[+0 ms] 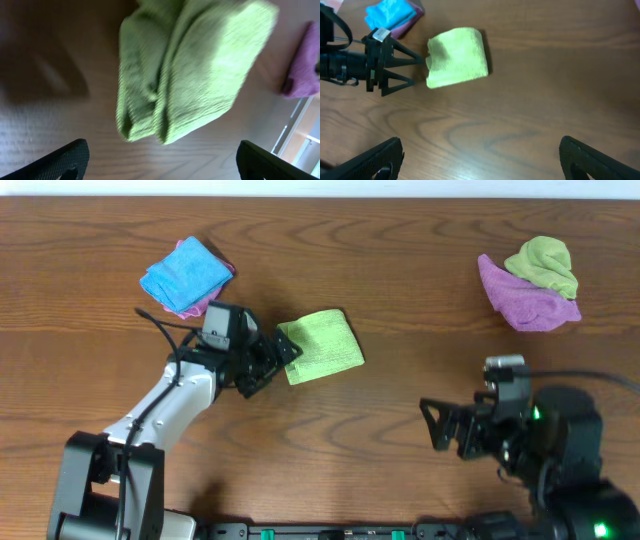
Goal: Fold the cloth
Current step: 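Open the right gripper and retract the right arm to the right, then lift the folded green cloth with the left gripper and carry it up-left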
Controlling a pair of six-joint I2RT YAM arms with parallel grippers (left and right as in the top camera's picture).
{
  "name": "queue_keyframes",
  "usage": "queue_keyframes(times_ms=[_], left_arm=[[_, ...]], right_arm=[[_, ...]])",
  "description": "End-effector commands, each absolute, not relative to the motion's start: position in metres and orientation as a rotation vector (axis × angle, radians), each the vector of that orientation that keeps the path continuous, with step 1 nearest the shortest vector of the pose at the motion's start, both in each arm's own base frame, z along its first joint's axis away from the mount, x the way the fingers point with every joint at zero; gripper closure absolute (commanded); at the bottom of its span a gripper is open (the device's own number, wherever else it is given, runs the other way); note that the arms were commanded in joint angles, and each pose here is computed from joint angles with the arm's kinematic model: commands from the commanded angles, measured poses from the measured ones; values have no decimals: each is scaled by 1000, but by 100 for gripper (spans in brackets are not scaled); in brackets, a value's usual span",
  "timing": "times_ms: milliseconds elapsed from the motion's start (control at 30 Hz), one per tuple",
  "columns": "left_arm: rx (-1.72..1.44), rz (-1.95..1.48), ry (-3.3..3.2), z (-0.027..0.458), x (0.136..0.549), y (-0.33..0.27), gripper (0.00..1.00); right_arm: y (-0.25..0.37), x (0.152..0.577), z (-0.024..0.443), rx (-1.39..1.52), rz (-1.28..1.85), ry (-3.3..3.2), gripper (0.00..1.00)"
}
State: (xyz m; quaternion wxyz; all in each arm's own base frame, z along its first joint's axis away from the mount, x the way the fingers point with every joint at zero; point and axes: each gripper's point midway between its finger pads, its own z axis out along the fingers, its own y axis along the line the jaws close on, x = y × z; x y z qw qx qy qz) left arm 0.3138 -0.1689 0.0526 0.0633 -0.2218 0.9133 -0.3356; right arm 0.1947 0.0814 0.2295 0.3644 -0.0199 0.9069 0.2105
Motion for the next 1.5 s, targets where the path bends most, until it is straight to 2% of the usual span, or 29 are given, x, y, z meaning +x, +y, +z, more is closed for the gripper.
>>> queue_keyframes(times_ms=[0, 267, 800, 1167, 1200, 1400, 1467], left_arm=[[-723, -1052, 2781, 45, 301, -175, 5], [-788, -1037, 2753, 39, 301, -178, 5], [-845, -1094, 2676, 26, 324, -194, 5], [-844, -1066, 2690, 13, 322, -206, 0], [-844, -1068, 2687, 12, 323, -206, 7], [-859, -1032, 2678, 4, 328, -203, 32], [-849, -1042, 2667, 4, 331, -204, 45]], right_arm=[[76, 183, 213, -2, 537, 2345, 1], [72, 163, 212, 41, 561, 2289, 1], [76, 162, 213, 33, 586, 2291, 1], [76, 162, 213, 33, 586, 2291, 1], [76, 162, 213, 33, 586, 2291, 1], [76, 162, 213, 33, 586, 2291, 1], [76, 162, 213, 33, 586, 2291, 1]])
